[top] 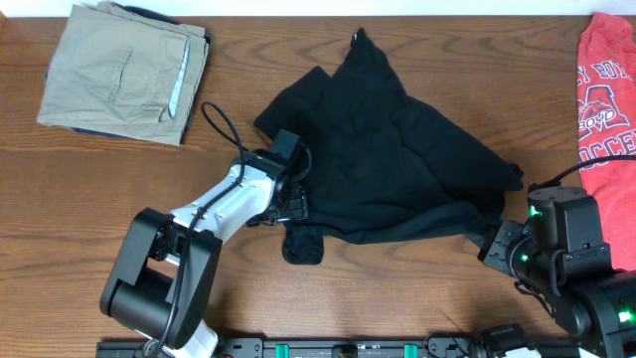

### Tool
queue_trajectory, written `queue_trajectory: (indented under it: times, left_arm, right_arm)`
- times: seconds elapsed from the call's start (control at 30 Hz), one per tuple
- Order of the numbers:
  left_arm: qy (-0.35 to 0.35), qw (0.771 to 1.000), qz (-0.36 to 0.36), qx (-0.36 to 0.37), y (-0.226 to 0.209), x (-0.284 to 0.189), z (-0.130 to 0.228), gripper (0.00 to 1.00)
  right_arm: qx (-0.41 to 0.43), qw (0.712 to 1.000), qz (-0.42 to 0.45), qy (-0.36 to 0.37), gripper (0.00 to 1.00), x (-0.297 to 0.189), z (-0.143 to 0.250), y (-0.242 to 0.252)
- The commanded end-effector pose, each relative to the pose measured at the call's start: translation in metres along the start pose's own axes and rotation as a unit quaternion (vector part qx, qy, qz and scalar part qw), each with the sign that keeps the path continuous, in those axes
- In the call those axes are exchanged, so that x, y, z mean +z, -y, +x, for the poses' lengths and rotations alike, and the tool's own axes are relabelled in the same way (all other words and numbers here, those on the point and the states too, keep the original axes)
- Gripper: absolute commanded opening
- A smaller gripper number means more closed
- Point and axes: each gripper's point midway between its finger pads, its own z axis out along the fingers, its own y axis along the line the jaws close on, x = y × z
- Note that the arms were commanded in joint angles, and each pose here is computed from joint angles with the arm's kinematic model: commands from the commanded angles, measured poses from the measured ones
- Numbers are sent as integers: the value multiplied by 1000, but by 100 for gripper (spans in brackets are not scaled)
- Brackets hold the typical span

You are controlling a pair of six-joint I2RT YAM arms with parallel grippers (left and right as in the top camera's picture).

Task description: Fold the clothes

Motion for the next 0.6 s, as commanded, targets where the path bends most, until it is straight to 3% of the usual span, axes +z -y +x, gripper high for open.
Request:
queue_trajectory:
  times: [0.0,0.13,0.2,0.43,0.57]
  left_arm:
    - [1,1000,1,18,3,1,-2,75]
    - [-4,999,-1,44,11,4,5,73]
    - [-10,998,-4,57,16,7,11,64]
    - [-19,998,-11,59,21,12,20,6]
    - [-25,999,-24,42,9,10,17,6]
  right_arm:
    - [-3,1000,0,6,2,-2,-3,0]
    - [-3,1000,0,6,2,-2,-4,0]
    - [-2,1000,0,7,1,-2,-4,0]
    - [-3,1000,2,3,2,-2,-2,1]
    - [-3,1000,5,0,2,-2,0,2]
